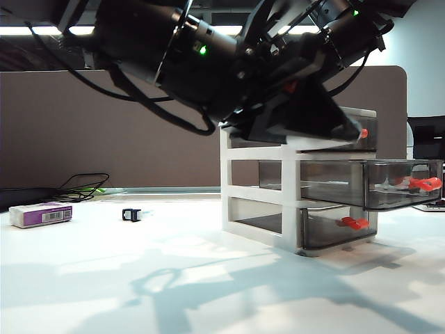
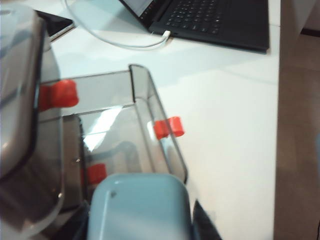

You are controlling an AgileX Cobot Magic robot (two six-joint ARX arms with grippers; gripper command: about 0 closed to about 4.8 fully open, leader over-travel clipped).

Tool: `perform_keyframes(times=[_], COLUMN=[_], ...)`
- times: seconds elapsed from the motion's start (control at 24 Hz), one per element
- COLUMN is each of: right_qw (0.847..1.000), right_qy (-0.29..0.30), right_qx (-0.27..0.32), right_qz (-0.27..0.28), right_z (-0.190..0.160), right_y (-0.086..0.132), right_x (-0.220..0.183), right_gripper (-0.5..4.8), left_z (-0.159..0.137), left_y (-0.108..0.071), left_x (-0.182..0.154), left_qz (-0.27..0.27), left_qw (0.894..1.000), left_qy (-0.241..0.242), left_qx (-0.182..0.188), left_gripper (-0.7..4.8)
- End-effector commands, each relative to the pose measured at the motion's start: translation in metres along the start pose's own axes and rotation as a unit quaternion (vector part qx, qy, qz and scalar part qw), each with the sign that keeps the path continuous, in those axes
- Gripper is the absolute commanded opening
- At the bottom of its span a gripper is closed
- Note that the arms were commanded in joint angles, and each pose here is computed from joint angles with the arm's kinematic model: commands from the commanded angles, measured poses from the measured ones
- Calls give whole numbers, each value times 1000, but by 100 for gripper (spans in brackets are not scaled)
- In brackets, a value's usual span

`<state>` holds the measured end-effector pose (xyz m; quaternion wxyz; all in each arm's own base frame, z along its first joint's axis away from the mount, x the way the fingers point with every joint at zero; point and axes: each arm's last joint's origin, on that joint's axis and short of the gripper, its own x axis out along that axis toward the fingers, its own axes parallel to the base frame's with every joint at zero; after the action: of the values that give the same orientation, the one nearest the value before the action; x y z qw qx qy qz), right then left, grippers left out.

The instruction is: Open the second layer of the drawer on the table, pick up the earphone case on the table and put it in, and finally close the drawer.

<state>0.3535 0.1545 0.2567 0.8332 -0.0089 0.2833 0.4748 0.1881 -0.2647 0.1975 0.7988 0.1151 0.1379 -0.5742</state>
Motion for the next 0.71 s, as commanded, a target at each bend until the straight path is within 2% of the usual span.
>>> perform_keyframes(times=[0.04,0.38,0.71], right_qw=[999,999,999], right_qy=[37,40,40], right_qx=[36,35,31], right_qz=[4,12,16], right_z=[-11,-11,-10], right_y=[0,5,9], right_x=[4,7,9], right_gripper=[-5,-5,-5], left_z=[8,30,28], left_y=[-6,-6,-15], left_x=[4,18,33], left_qz=[-7,10,20], left_qw=[1000,999,999], left_qy=[-26,-41,-38], left_qx=[12,21,24], left_gripper=[-6,-6,-6])
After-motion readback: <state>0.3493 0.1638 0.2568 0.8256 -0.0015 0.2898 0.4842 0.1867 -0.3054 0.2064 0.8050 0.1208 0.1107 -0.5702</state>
